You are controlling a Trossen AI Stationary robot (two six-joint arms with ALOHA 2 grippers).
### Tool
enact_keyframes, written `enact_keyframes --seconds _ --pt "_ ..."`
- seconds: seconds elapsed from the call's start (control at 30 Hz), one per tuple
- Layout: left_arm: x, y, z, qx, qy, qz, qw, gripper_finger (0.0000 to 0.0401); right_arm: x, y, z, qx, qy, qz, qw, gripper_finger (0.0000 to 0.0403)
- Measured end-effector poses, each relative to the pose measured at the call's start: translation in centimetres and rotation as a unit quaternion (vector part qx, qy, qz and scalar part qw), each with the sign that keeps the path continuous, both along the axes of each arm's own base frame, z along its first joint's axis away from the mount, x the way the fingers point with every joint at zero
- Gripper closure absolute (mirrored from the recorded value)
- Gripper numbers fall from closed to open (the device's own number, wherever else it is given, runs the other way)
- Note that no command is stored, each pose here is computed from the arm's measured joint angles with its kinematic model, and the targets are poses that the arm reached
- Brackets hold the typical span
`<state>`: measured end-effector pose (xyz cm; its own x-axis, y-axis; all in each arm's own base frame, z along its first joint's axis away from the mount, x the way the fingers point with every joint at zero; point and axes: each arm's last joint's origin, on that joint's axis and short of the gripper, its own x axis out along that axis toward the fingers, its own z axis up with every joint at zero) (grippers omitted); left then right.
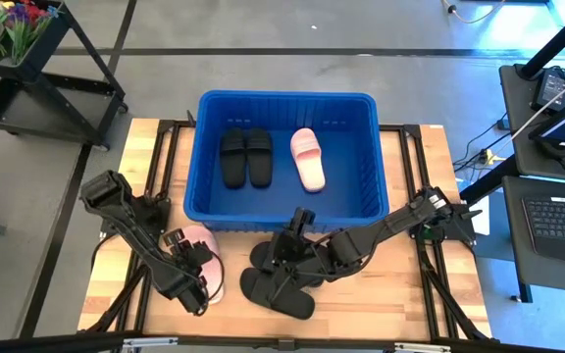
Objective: Pick and place slides into bin
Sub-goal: Put the pink slide into the blue bin
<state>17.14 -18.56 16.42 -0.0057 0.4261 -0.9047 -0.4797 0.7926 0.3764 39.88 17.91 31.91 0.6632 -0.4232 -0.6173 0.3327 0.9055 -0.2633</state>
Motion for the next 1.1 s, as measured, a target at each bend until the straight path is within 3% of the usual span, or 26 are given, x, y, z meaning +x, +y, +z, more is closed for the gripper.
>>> enact_keyframes --seconds 0.5,0.6,0.8,0.93,1.1 --pt "0.3 0.2 0.0 0.005 -0.012 0.004 1.000 0.0256 0.0 0.0 0.0 0.001 -0.001 0.001 1.000 0.0150" --pt "0.4 0.3 -0.1 0.004 -0.010 0.005 1.000 0.0287 0.0 0.0 0.0 0.001 -0.001 0.001 1.000 0.0150" --pt "0.4 0.2 0.0 -0.004 -0.002 0.004 1.000 0.0386 0.0 0.0 0.0 -0.008 0.005 0.009 1.000 0.0150" --pt "0.7 -0.5 0.7 -0.036 0.006 0.007 0.999 0.0390 0.0 0.0 0.0 -0.008 0.005 0.010 1.000 0.0150" --pt "1.5 -1.9 4.3 -0.130 0.003 -0.018 0.991 0.0395 0.0 0.0 0.0 -0.017 0.011 0.018 1.000 0.0150"
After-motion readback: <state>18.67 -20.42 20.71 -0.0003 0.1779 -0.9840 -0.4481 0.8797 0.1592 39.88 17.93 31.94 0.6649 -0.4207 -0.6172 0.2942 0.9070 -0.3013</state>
